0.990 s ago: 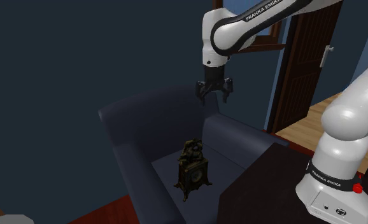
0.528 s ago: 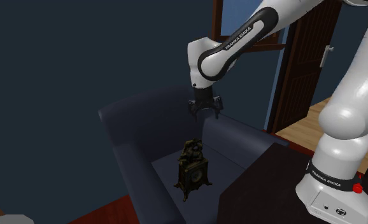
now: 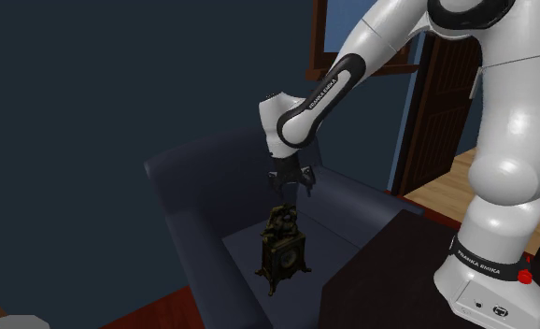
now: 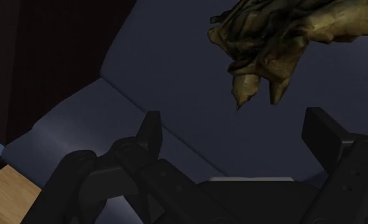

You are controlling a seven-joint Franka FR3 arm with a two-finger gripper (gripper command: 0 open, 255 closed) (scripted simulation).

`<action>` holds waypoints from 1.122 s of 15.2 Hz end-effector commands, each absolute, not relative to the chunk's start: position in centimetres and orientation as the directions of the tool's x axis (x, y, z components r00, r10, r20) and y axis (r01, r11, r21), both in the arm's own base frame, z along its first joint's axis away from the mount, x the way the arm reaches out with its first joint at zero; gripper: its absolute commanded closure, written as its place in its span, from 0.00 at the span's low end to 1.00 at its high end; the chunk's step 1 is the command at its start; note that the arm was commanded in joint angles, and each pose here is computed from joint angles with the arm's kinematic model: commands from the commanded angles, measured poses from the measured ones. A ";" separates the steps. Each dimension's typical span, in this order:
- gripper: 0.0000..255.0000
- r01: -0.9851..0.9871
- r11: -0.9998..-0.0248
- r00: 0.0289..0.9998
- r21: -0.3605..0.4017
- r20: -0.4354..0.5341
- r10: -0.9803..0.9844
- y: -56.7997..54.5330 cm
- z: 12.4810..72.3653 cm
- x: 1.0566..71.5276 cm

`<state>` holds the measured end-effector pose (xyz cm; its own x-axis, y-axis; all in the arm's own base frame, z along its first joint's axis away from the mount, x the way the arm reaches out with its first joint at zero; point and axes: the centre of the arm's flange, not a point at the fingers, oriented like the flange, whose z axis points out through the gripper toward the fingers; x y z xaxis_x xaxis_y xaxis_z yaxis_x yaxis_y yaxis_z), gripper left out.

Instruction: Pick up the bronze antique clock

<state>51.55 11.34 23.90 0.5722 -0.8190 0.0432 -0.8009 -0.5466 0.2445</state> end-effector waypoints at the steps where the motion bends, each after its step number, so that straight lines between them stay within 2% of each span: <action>1: 0.00 -0.826 -0.496 0.526 0.267 0.051 -0.849 10.7 21.3 52.6; 11: 0.00 -0.833 -0.480 0.511 0.274 0.054 -0.858 10.5 16.4 53.0; 12: 1.00 -0.833 -0.480 0.512 0.274 0.054 -0.858 10.6 16.3 53.0; 17: 1.00 -0.833 -0.480 0.511 0.274 0.054 -0.858 10.7 16.3 53.0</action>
